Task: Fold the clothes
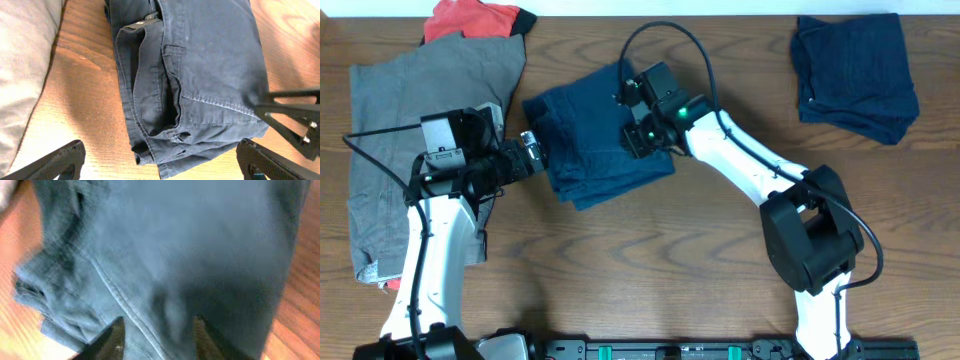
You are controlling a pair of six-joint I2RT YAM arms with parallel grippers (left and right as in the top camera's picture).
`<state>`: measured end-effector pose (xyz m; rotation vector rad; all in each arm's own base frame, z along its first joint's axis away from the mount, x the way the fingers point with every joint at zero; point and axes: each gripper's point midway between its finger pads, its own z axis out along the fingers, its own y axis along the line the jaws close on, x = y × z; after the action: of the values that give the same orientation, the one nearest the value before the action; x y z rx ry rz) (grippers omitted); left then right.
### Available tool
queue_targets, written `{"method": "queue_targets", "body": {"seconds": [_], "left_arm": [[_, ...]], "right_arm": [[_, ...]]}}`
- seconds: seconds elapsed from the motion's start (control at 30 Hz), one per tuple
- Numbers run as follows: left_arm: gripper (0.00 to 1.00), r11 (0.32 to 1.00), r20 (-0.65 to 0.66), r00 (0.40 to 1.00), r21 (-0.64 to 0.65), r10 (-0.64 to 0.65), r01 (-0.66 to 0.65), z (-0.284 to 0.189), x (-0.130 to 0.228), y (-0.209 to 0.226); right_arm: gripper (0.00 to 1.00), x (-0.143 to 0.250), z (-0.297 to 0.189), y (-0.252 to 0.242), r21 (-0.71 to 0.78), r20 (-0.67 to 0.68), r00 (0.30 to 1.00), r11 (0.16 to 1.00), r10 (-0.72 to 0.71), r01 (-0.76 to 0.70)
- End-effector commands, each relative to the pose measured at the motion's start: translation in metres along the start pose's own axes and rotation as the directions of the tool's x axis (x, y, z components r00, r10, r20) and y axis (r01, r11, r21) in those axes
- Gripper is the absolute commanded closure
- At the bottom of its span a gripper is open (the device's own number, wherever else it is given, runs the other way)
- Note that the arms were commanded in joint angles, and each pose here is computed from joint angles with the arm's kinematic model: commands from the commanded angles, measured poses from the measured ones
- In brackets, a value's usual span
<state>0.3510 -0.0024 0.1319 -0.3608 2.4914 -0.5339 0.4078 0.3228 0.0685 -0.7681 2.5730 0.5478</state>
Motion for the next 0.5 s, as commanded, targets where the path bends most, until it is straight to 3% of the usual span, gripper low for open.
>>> {"method": "queue_targets", "body": {"seconds": [0.0, 0.03, 0.47], "left_arm": [[0.02, 1.000, -0.036, 0.999, -0.015, -0.007, 0.006, 0.009, 0.008, 0.008], [0.02, 1.000, -0.044, 0.999, -0.017, -0.011, 0.010, 0.011, 0.010, 0.010], [0.02, 0.999, -0.088, 0.996, -0.025, -0.027, 0.025, 0.022, 0.018, 0.015]], "right_arm": [[0.92, 0.006, 0.001, 0.007, -0.007, -0.022, 0.997, 0.997, -0.075, 0.075], [0.99, 0.010, 0.004, 0.005, -0.005, -0.037, 0.997, 0.997, -0.075, 0.075], [0.99, 0.054, 0.033, -0.066, 0.195, -0.190, 0.982, 0.980, 0.003, 0.034]]}}
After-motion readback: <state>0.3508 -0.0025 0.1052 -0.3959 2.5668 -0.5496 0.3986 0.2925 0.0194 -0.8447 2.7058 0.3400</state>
